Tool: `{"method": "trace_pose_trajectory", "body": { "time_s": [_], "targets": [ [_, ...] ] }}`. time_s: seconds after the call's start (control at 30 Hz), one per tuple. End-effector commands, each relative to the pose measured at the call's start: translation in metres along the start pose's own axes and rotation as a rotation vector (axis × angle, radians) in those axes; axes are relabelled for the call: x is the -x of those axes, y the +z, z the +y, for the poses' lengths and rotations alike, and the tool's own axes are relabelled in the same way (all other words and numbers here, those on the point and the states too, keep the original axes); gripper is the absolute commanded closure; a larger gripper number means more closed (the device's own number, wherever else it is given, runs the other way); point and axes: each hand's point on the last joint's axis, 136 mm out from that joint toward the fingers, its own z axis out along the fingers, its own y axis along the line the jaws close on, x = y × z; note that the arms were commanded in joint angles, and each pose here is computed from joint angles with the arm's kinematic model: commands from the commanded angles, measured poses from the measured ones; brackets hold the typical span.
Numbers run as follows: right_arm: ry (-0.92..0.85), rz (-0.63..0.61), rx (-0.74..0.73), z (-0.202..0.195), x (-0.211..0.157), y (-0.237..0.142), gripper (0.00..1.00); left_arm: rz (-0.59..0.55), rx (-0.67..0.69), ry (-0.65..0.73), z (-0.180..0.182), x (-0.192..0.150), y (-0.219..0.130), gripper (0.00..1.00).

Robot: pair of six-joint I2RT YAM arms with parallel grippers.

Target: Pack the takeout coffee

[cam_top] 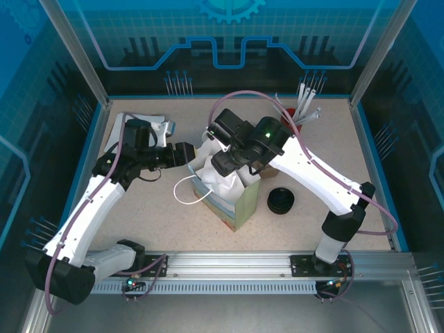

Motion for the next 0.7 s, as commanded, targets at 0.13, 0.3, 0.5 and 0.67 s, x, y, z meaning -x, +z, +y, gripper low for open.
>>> {"method": "trace_pose_trajectory", "body": {
  "time_s": [0.13, 0.3, 0.5, 0.67],
  "targets": [
    [0.020, 0.010, 0.153, 0.022, -0.005, -0.004, 0.48, -0.033, 0.042, 0.048, -0.007, 0.012, -0.014, 0.32],
    [0.031, 0.055, 0.157, 0.029, -0.013, 0.023, 0.54, -0.050, 0.064, 0.054, -0.006, 0.012, -0.020, 0.31],
    [-0.016, 0.062, 0.037, 0.014, -0.005, 0.053, 0.61, -0.064, 0.083, 0.071, -0.006, 0.013, -0.027, 0.27],
    [-0.009, 0.123, -0.035, 0.000, -0.010, 0.086, 0.63, -0.076, 0.095, 0.082, -0.007, 0.011, -0.034, 0.25]
  ]
}}
